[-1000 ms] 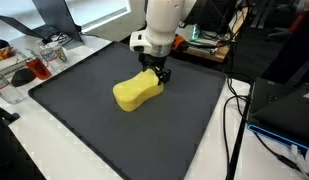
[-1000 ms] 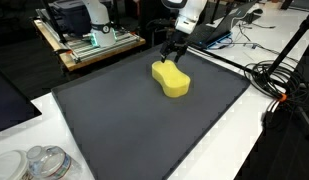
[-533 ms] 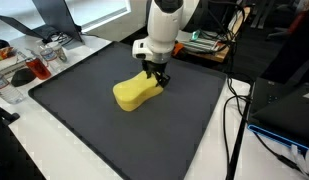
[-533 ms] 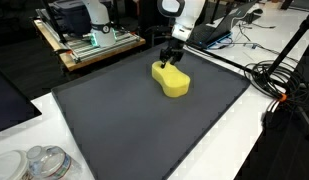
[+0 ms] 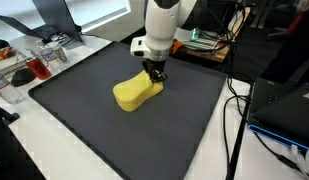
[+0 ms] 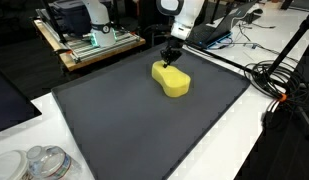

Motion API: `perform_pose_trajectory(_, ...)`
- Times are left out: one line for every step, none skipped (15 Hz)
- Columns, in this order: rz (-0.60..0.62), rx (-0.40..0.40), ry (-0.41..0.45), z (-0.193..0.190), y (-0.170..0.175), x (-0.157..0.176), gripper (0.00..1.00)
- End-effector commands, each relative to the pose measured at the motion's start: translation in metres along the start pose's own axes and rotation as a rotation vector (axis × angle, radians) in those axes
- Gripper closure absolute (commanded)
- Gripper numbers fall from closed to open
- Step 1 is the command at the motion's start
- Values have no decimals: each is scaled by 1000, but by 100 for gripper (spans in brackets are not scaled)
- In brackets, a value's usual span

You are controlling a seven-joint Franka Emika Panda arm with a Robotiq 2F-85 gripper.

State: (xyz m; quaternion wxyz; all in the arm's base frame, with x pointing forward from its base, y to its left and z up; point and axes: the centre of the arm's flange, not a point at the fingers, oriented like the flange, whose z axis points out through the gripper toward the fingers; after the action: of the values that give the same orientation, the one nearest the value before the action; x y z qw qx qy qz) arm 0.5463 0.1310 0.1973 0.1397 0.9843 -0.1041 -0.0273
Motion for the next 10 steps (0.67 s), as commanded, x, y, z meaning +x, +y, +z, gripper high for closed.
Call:
perform_pose_trajectory(15,31,3,-23,38,-11,97)
perform_pose_trajectory(18,38,10,-32,49,-12,100)
perform_pose_trajectory(21,41,18,-43,60,-13,99)
perform_pose_trajectory(25,38,31,-53,71,-13,98)
perform_pose_trajectory(14,45,41,-67,82,-16,98)
perform_pose_trajectory(3,39,50,-80,92,-18,98)
perform_pose_trajectory(-17,39,56,-94,100,-21,98)
perform_pose_trajectory(-39,36,62,-110,109,-25,98)
perform_pose_trajectory(-56,26,77,-127,118,-29,98)
perform_pose_trajectory(-71,23,89,-142,126,-32,98)
